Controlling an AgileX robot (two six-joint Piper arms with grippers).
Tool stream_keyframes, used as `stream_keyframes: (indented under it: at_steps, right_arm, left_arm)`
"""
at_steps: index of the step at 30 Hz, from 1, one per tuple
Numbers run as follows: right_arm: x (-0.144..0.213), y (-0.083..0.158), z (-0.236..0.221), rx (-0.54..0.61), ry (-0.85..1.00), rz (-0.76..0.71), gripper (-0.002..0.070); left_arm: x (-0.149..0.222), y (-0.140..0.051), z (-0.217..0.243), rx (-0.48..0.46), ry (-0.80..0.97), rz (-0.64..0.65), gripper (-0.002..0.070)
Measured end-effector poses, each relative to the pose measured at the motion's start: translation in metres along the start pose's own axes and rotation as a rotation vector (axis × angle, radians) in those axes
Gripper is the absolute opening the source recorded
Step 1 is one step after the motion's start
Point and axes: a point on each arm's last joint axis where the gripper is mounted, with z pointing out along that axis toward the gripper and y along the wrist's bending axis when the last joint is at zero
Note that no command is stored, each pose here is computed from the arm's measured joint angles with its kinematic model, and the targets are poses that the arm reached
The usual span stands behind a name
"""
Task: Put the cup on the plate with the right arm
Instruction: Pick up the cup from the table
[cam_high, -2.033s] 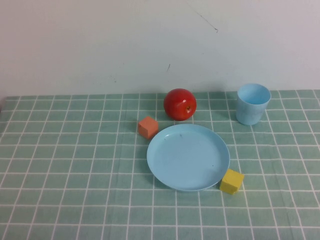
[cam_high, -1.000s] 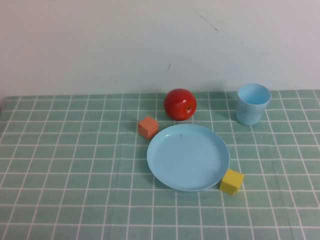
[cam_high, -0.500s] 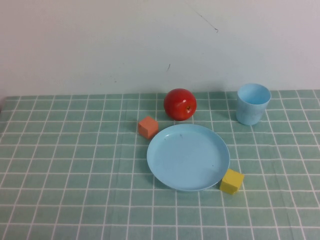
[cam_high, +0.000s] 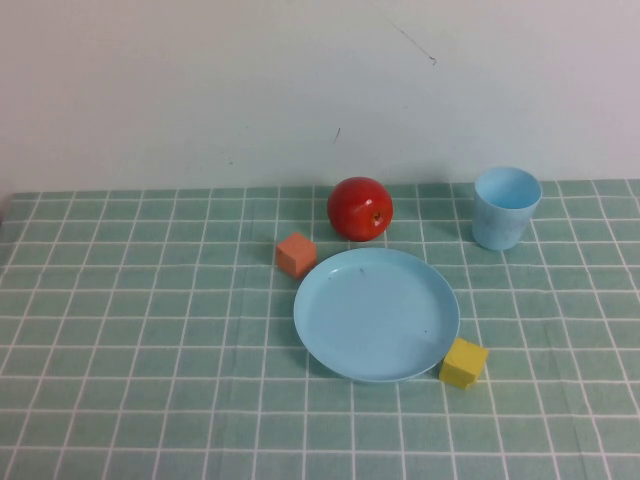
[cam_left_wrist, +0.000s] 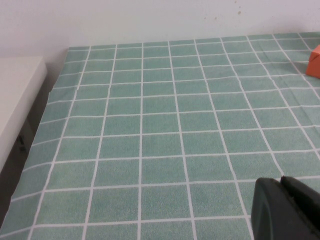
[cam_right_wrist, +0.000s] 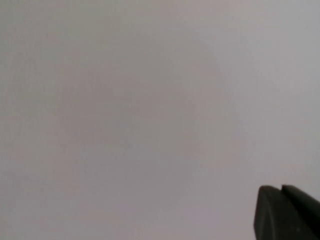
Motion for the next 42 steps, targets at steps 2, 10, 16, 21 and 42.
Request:
stream_keyframes:
  at_steps: [2, 10, 16, 21, 42]
  right_arm:
    - [-0.014, -0.005, 0.006, 0.004, -0.012, -0.004, -0.0003]
    - [-0.006, -0.002, 0.046, -0.055, 0.205, 0.143, -0.0003]
    - [0.034, 0.014, 0.072, -0.136, 0.541, 0.273, -0.0003]
    - [0.037, 0.016, 0.098, -0.168, 0.611, 0.246, -0.0003]
    - [0.063, 0.060, 0.289, -0.813, 0.781, -0.026, 0.0147]
  left_arm:
    - [0.000, 0.000, 0.000, 0.000, 0.000, 0.000, -0.0003]
    - [0.000, 0.000, 0.000, 0.000, 0.000, 0.000, -0.0003]
    - [0.000, 0.000, 0.000, 0.000, 0.000, 0.000, -0.0003]
    - [0.000, 0.000, 0.000, 0.000, 0.000, 0.000, -0.0003]
    - [0.000, 0.000, 0.000, 0.000, 0.000, 0.002, -0.0003]
